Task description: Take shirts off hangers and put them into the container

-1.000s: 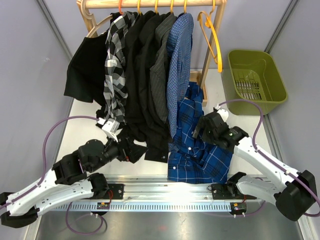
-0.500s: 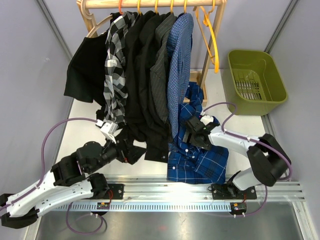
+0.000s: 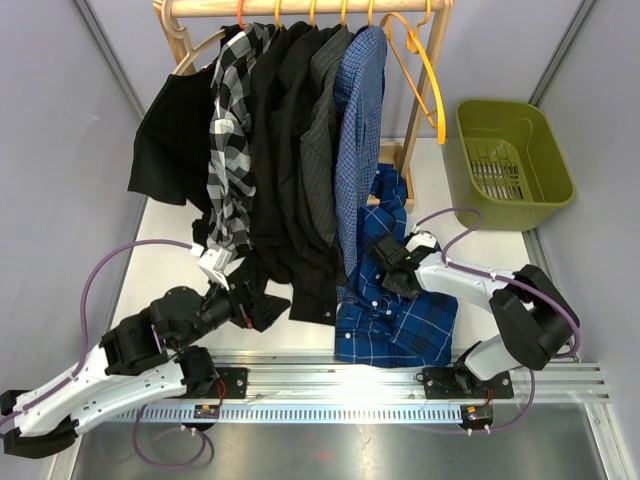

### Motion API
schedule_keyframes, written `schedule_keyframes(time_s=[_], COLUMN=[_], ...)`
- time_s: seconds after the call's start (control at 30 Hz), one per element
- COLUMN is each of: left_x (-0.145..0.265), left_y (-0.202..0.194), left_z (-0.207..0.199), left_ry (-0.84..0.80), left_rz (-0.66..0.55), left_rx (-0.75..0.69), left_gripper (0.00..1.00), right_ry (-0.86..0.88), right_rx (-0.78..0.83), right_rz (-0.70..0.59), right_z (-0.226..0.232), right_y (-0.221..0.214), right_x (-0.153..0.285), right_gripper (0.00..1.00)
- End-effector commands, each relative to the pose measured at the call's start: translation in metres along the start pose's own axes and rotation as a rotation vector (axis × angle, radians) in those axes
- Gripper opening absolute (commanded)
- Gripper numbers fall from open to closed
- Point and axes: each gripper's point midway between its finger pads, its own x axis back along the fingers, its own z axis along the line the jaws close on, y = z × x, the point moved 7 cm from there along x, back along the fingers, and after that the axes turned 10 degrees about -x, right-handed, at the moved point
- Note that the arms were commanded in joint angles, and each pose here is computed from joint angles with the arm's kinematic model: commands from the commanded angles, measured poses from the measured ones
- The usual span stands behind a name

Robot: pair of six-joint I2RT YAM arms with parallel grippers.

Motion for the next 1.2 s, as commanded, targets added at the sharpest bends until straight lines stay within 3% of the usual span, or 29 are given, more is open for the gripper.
schedule_keyframes(time_s=[0.0, 0.03, 0.07, 0.13, 0.27, 0.37, 0.63, 0.77, 0.87, 1.07, 1.17], left_x=[0.003, 0.003, 0.003, 0.004, 0.004, 0.003, 0.0, -0.004, -0.006, -0.009, -0.009], left_y=[0.004, 0.002, 0.003, 0.002, 0.002, 0.001, 0.001, 0.0, 0.0, 0.0, -0.001], left_z=[-0.004, -0.004, -0.004, -0.004, -0.005, -0.005, -0.008, -0.009, -0.01, -0.011, -0.011], left_ry=[-0.034, -0.036, -0.038, -0.043, -0.049, -0.052, -0.068, -0.067, -0.068, -0.071, -0.068], left_rz=[-0.028, -0.025, -0.028, -0.031, -0.025, -0.018, -0.018, -0.008, -0.006, 0.0, 0.003], left_rx=[0.023, 0.026, 0.028, 0.035, 0.035, 0.034, 0.031, 0.025, 0.027, 0.027, 0.026], left_gripper=[0.99, 0.99, 0.99, 0.99, 0.99, 0.99, 0.99, 0.99, 0.99, 0.99, 0.99], right_ry=[-0.039, -0.042, -0.031, -0.026, -0.072, -0.092, -0.051, -0.014, 0.059, 0.136, 0.259], right_rx=[-0.097, -0.107, -0.13, -0.151, -0.153, -0.196, -0.32, -0.313, -0.217, -0.053, 0.002], right_rz=[-0.077, -0.07, -0.075, -0.083, -0.105, -0.192, -0.518, -0.584, -0.48, -0.185, -0.093], right_z=[-0.015, -0.02, -0.021, -0.027, -0.041, -0.048, -0.09, -0.097, -0.084, -0.053, -0.042], right_y=[0.015, 0.015, 0.019, 0.024, 0.034, 0.056, 0.137, 0.163, 0.156, 0.111, 0.093], right_x=[-0.003, -0.004, -0.001, 0.0, 0.005, 0.024, 0.123, 0.154, 0.152, 0.098, 0.086], right_gripper=[0.38, 0.28, 0.1, 0.0, 0.0, 0.0, 0.0, 0.0, 0.0, 0.02, 0.27])
